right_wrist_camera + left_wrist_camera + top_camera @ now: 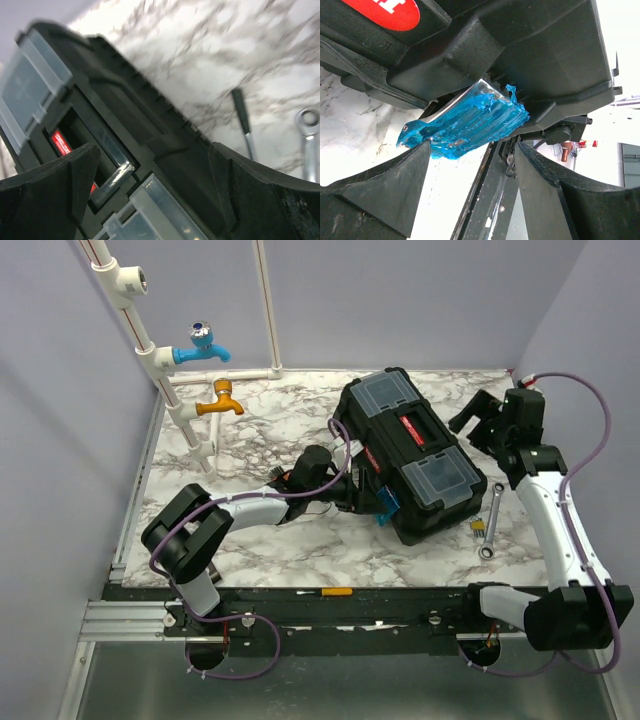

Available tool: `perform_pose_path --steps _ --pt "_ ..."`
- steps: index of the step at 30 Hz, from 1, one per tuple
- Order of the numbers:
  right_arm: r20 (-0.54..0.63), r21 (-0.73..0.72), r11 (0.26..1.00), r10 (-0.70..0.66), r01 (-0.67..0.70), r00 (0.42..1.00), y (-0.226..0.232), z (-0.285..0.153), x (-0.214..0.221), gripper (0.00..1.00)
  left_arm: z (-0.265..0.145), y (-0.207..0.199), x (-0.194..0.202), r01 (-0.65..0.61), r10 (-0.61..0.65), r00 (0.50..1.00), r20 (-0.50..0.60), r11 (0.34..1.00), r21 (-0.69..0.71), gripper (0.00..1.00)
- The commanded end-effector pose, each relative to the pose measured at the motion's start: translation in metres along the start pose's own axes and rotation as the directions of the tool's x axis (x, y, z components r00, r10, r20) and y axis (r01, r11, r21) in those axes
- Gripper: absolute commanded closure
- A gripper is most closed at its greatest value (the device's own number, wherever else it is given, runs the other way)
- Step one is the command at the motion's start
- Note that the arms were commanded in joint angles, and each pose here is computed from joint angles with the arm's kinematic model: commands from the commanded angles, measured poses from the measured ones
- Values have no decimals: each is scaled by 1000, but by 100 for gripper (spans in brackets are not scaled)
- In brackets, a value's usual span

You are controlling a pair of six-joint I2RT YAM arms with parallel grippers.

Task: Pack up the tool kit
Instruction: Close the toolbox at the center of the board.

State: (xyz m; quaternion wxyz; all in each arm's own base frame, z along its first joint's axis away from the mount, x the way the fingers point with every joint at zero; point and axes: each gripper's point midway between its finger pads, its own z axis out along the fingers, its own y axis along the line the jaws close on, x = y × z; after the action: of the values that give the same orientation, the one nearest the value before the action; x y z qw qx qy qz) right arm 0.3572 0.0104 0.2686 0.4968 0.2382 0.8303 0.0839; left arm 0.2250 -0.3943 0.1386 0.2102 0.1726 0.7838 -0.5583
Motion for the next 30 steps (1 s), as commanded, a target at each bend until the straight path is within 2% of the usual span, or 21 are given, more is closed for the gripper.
perform_pose_path --steps 1,5,18,20,24,30 --pt "-196 -230 968 56 -102 979 31 16 50 0 7 0 -8 -16 18 999 32 999 -44 30" --pt "-248 -304 946 37 -114 968 37 12 71 0 10 6 -10 10 -7 999 45 998 -63 32" --pt "-400 -360 913 34 -190 916 33 6 128 5 26 12 -17 82 -79 991 107 996 -21 36" --pt "-412 -371 906 34 -202 910 34 4 133 6 27 14 -19 98 -96 987 126 995 -10 36" --pt "-432 -370 905 32 -210 901 30 2 143 6 33 11 -23 113 -115 984 138 993 20 30" --pt "-458 -375 899 34 -228 888 29 -2 153 7 39 12 -25 144 -148 977 154 989 35 29"
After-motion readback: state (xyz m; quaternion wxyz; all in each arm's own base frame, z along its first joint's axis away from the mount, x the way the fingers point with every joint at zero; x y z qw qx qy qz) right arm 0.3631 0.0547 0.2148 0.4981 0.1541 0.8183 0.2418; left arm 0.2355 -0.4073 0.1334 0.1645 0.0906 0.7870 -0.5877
